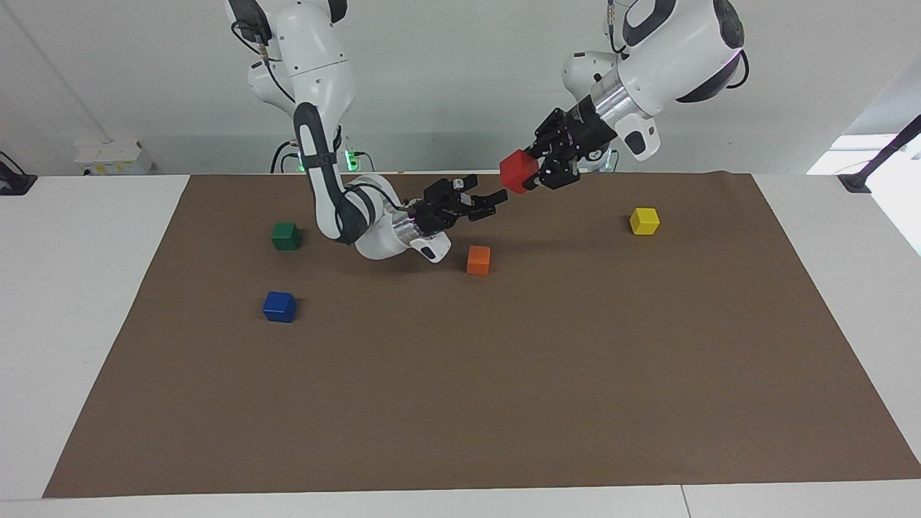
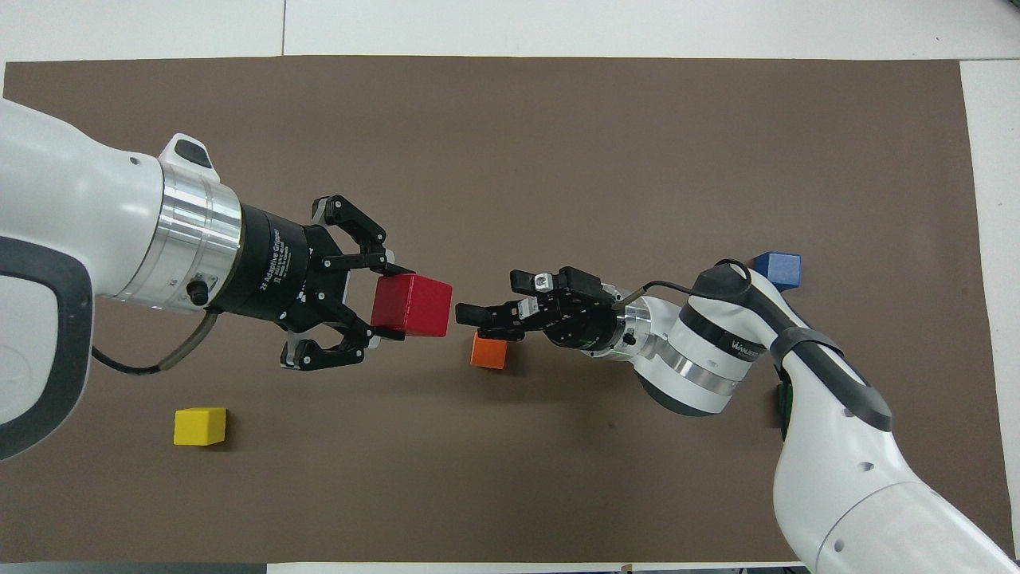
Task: Transfer red block to right arm and stack on blue block
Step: 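Carry the red cube toward the right gripper while the right gripper approaches, then close the right gripper on the red cube while the left gripper opens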
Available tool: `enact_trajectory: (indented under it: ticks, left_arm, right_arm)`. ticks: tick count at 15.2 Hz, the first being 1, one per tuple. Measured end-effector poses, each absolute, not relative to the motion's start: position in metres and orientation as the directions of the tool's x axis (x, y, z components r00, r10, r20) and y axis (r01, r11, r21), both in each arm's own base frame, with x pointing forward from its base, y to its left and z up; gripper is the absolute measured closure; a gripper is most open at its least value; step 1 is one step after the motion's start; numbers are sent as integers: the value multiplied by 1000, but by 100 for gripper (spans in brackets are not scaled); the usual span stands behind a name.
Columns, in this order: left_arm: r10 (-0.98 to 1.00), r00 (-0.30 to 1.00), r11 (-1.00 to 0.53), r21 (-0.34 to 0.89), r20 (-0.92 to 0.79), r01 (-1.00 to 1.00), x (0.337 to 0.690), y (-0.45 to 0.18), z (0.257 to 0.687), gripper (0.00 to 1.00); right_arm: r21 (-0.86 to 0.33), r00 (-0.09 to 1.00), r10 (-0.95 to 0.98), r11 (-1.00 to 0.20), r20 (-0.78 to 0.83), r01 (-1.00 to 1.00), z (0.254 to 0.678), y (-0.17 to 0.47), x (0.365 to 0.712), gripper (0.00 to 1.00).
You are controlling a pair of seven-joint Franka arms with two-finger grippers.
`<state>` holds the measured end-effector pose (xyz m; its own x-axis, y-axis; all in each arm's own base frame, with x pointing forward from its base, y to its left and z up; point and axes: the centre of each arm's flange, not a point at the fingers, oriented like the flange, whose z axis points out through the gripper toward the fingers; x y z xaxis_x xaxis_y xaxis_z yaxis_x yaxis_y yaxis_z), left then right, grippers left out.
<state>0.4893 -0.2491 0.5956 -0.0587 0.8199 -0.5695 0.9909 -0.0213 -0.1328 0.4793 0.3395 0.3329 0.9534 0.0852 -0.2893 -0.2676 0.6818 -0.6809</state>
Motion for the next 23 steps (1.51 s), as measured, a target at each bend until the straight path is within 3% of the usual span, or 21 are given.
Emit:
enact_trajectory:
  ticks: [5,12,16,22,23]
  left_arm:
    - [822,-136,45,-175,-554,983,465,-263,583,46]
    - [816,-144,61,-165,-559,984,463,-261,590,46]
    - [811,-155,73,-166,-564,983,463,-261,591,46]
    - [810,-156,76,-163,-566,984,464,-260,591,45]
    - [810,-155,75,-162,-566,984,463,-260,591,41]
  right_arm:
    - [-672,953,86,691,-289,-266,336,347,477,0]
    - [-677,954,87,686,-286,-265,338,353,477,1]
    - [-685,955,78,680,-287,-261,336,355,476,43]
    - [-687,955,75,679,-287,-260,337,355,477,43]
    - [-687,955,75,678,-287,-259,337,356,477,43]
